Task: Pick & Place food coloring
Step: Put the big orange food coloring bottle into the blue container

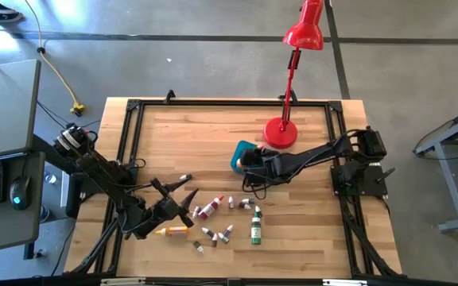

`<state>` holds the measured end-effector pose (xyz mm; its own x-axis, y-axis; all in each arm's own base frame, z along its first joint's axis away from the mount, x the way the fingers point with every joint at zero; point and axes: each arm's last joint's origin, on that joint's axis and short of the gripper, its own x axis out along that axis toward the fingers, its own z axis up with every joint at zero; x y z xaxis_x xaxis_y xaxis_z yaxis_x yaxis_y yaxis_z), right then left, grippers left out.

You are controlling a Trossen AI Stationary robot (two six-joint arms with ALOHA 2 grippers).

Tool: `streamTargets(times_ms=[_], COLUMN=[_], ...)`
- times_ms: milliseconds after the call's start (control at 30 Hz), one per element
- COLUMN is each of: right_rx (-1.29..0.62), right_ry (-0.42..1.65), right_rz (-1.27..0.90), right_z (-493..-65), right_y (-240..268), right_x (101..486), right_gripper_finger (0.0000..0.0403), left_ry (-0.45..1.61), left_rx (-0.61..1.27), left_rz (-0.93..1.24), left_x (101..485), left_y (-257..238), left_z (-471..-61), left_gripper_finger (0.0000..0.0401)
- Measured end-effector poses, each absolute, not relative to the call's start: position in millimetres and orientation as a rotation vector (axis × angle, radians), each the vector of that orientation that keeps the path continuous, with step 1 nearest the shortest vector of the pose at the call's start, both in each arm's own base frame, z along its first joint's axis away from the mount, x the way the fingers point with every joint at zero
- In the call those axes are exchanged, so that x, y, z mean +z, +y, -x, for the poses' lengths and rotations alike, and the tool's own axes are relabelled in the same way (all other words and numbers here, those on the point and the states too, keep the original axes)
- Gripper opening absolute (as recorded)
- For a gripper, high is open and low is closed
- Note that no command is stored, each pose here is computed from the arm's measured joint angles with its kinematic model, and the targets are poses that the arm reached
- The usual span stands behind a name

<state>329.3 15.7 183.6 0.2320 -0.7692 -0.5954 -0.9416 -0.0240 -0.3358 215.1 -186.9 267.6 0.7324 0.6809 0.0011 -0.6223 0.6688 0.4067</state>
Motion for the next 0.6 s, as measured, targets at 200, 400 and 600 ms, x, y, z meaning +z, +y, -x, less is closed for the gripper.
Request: streamTargets(times_ms=[200,400,600], right_rx=[0.435,0.455,0.460], right_ry=[1.552,1.571,1.598], right_rz=[1.898,1.891,1.853], right_z=[-329,-331,-331], right_y=[14,1,-16], right_x=[177,177,177], right_gripper_finger=[0.0121,0.0121,0.0122], left_ry=[0.157,0.157,0.157], left_rx=[0.738,0.738,0.738], left_rz=[-0.402,-0.402,-0.402], left_x=[268,268,268], left_y=[-187,-187,-187], left_z=[-215,-215,-215], left_gripper_finger=[0.0188,0.0188,0.0188])
